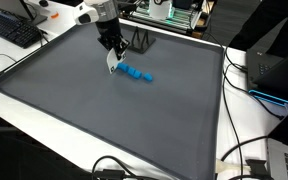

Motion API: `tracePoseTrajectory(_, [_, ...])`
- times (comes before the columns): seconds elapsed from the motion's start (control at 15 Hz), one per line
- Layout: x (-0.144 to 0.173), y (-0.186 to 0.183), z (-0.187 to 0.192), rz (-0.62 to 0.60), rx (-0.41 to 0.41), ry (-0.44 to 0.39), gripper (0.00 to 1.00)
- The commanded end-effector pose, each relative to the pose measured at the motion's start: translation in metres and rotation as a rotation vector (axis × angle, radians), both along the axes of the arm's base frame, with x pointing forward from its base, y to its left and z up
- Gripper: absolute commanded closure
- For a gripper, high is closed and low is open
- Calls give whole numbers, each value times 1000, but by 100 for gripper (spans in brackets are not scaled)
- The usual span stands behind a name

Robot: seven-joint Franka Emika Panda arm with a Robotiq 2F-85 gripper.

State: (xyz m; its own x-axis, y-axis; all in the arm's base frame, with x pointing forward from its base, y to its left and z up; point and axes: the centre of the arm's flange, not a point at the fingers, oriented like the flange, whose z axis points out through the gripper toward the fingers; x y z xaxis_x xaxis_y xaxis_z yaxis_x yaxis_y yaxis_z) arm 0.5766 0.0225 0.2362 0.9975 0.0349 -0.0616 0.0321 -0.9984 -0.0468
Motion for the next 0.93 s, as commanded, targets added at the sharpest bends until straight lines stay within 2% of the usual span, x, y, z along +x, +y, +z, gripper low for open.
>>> tracePoseTrajectory(0.0, [-11,2,-27,3,2,26,99])
tracePoseTrajectory(0.33, [-11,4,-31,3,12,34,99])
tracePoseTrajectory(0.53, [-10,6,-24,-13,48,23,99])
tracePoseTrajectory(0.87, [-8,0,-12,-19,21,10,99])
